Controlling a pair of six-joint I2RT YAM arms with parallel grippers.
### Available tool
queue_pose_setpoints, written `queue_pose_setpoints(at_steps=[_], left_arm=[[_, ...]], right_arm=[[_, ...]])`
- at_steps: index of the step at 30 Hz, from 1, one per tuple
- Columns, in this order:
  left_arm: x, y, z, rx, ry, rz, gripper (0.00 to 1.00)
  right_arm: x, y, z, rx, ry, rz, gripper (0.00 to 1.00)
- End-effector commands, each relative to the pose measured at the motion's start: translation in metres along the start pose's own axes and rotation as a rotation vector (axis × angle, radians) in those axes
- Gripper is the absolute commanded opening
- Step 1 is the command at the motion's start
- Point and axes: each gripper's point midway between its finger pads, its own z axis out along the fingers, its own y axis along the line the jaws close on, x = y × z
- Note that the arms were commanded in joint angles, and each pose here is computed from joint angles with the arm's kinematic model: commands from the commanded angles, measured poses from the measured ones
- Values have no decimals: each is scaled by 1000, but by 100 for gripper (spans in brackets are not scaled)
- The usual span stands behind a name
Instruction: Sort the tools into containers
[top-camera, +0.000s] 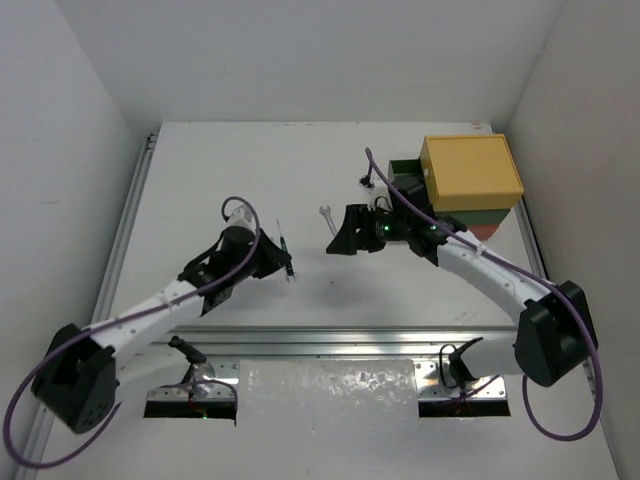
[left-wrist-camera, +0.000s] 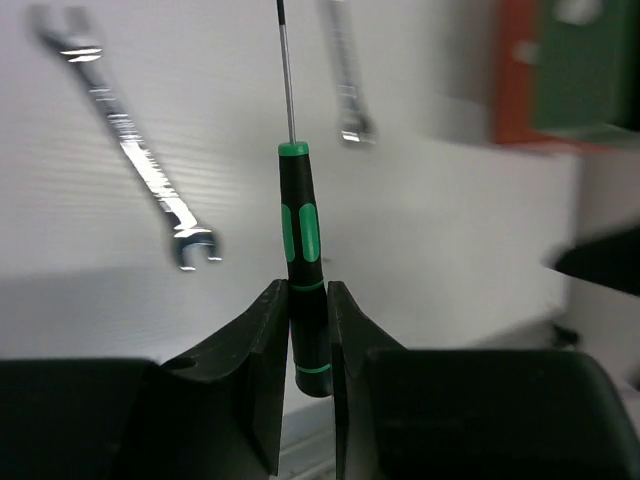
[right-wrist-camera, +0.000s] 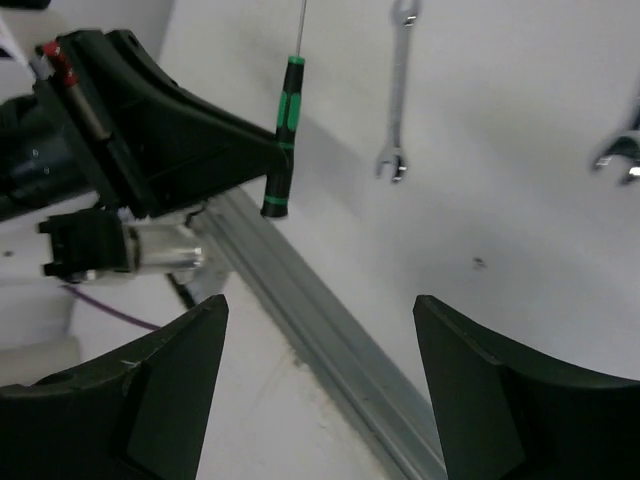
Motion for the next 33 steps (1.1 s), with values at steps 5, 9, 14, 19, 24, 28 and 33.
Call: queue_pose_setpoints(at_steps=[5,9,14,19,24,28,33], left_arm=[[0,-102,-73,656,-42,117,0],[9,-118,-90,771,5,156,0],[12,-122,-94,806,24,153,0],[5,-112,-84,697,5,143,65],[-27,-78,-71,374,-83,130,100],[-31,-29,-71,103,-89,151,100],[-30,-21,-76,75,-82,180,100]], right_arm=[[-37,69,16,-320,-166,127,76],[-33,85,35,-309,-146,108,75],[-32,90,48,-307,-135,112,44],[-32,88,44,-277,-157,78,0],[-75,33,15,143,-173,-121,0],[-86,-76,-31,647,-9,-131,0],[-135,-156,-89,981,-2,-131,0]])
